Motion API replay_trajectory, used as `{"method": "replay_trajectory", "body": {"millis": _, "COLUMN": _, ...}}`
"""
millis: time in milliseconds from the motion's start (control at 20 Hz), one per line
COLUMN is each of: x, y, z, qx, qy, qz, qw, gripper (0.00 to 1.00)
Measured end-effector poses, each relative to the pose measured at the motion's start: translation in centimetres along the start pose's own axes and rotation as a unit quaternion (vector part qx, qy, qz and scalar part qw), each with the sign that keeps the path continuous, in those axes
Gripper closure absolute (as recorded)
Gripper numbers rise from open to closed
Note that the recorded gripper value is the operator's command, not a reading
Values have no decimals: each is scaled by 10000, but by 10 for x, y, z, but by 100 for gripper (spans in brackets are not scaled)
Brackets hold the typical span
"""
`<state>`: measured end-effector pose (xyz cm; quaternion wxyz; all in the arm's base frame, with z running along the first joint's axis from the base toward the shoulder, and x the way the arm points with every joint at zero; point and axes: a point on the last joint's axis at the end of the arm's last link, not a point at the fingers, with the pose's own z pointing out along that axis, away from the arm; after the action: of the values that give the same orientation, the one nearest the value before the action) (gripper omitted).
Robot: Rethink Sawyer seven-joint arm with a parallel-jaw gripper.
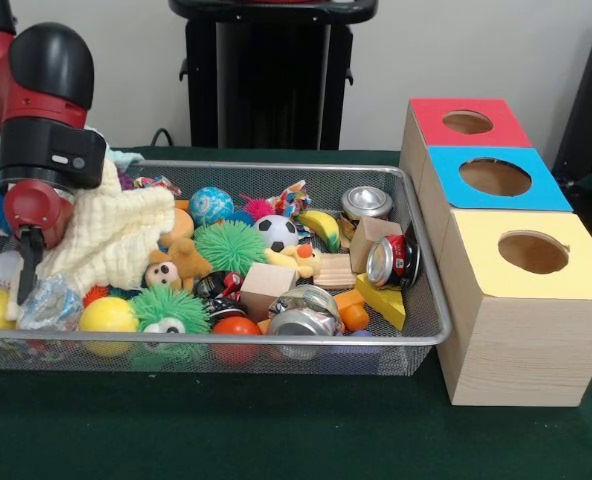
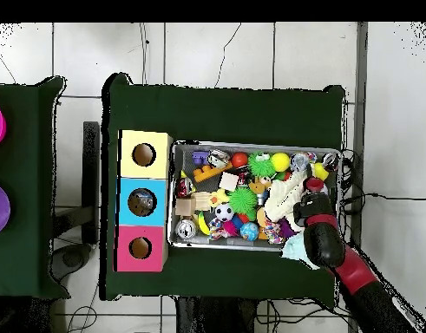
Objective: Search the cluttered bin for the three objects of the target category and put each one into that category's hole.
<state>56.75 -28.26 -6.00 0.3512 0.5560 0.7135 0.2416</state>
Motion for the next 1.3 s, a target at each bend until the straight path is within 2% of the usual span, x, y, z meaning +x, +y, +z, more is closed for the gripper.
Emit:
{"method": "replay_trajectory", "body": {"millis": 600, "x": -5, "y": 16, "z": -7, "qx": -41, "qy": -23, "qz": -221, "qw": 9997, "gripper": 100}}
{"method": "replay_trajectory", "body": {"millis": 650, "x": -4, "y": 18, "z": -8, "qx": -45, "qy": -14, "qz": -247, "qw": 9997, "gripper": 0}}
{"method": "replay_trajectory", "body": {"millis": 1300, "x": 2, "y": 23, "z": -13, "qx": -65, "qy": 40, "qz": -306, "qw": 9995, "gripper": 0}}
